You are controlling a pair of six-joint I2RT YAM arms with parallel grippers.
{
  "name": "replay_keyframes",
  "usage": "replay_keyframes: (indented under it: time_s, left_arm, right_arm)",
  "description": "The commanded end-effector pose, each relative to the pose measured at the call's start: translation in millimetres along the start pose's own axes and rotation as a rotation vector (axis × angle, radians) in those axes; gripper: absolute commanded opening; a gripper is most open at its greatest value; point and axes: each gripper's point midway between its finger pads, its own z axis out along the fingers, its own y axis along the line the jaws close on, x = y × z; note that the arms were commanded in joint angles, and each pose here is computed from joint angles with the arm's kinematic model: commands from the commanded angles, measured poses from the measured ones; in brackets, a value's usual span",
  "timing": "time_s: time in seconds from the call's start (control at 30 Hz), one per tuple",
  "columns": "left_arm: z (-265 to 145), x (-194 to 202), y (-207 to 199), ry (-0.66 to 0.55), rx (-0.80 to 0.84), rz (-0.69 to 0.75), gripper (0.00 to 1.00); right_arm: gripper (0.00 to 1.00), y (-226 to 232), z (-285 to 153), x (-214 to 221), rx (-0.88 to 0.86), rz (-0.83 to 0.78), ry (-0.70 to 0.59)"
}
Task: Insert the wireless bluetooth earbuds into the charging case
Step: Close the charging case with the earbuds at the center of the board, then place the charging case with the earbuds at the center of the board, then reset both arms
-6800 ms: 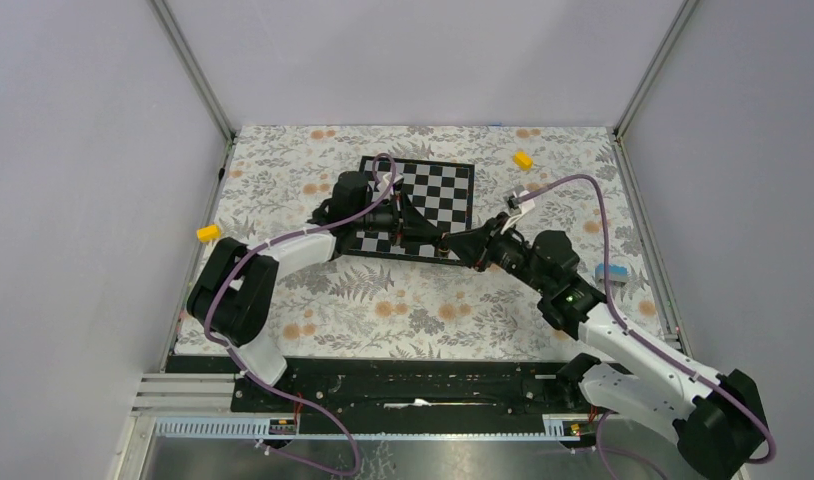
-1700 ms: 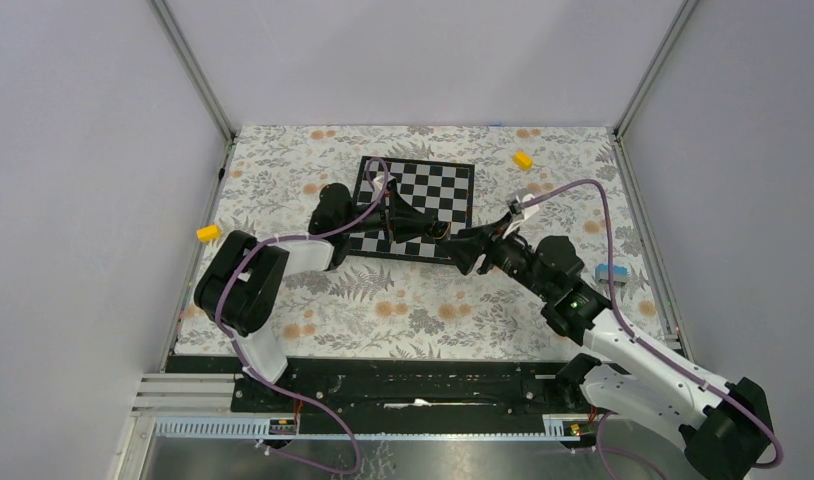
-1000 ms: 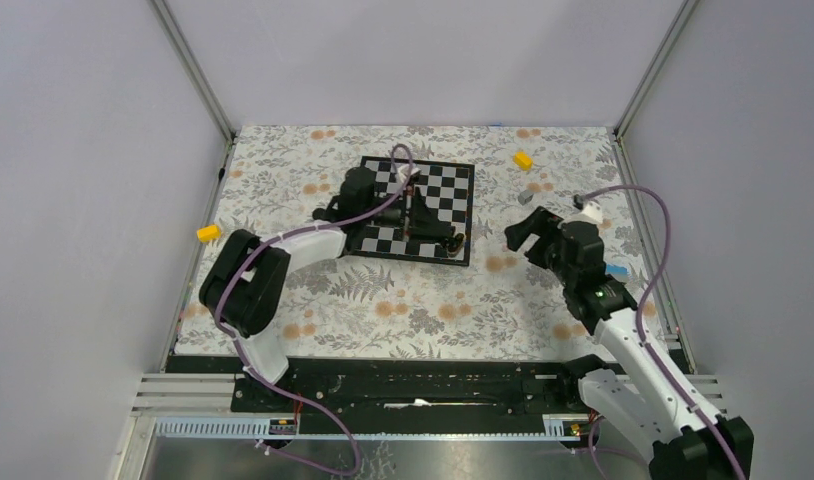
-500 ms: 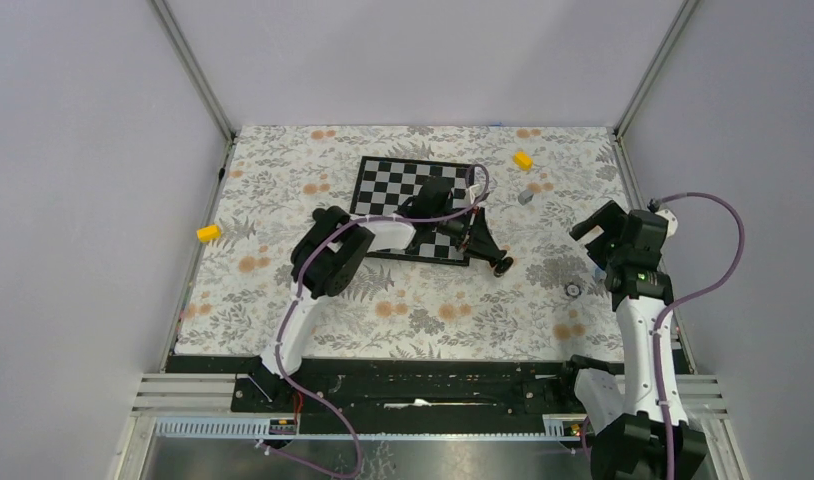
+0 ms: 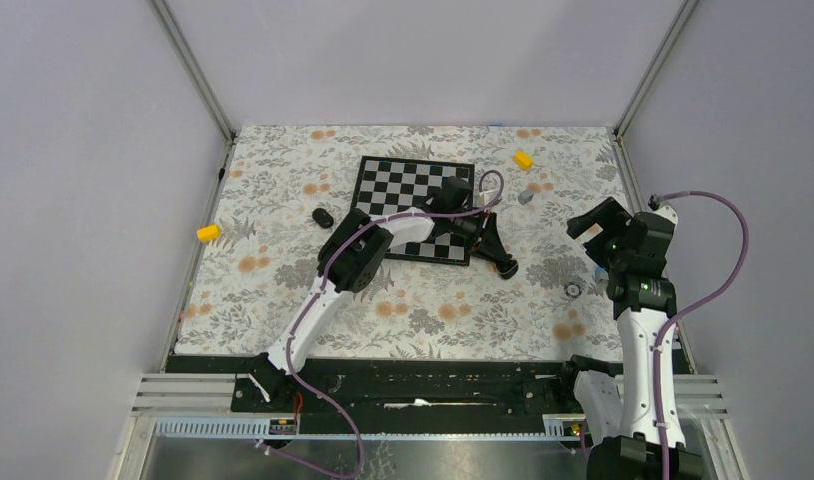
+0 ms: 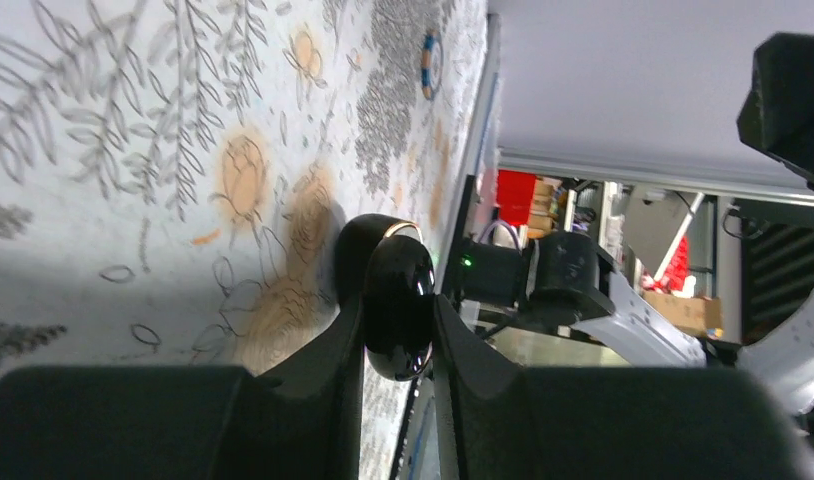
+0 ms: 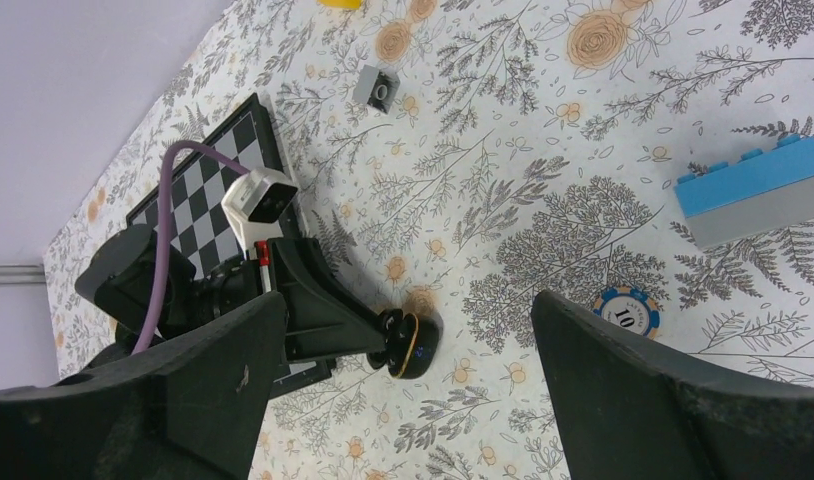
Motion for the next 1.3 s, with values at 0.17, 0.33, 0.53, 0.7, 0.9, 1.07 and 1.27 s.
replay_keyframes:
  time_s: [0.17, 0.33, 0.53, 0.7, 0.9, 1.07, 1.27]
  left_arm:
    - [5.1, -16.2, 16.6, -0.030, -0.110, 0.074, 0.00]
    - [3.5, -23.7, 8.4, -0.045, -0.128, 0.101, 0.29]
    - [-5.4, -28.2, -4.7, -0.075, -0.189, 0.140, 0.62]
    - [-18.6, -33.6, -54.9, -0.143, -0.214, 0.237, 0.69]
    - [-43.8, -26.1, -131.9, -0.223, -0.235, 0.368, 0.72]
    - [-90.4, -8.1, -179.5, -0.325, -0.334, 0.495, 0.77]
    - [-207.1, 2.9, -164.6, -0.667, -0.762, 0.495, 0.99]
  right_arm:
    - [0.99, -0.5, -1.0, 3.3, -0.018, -0.032, 0.005]
    - [0.99, -1.3, 0.2, 4.9, -0.016, -0.035, 0.013]
    - [0.99, -2.1, 0.6, 6.5, -0.016, -0.042, 0.020]
    - [1.00, -5.8, 2.6, 8.7, -0.001, -0.052, 0.030]
    - [1.00, -4.8, 12.9, 15.5, -0.002, -0.059, 0.102]
    - [1.00, -24.1, 27.7, 21.3, 0.131, -0.085, 0.182]
    - [1.00, -26.6, 34.7, 10.3, 0.241, -0.173, 0.122]
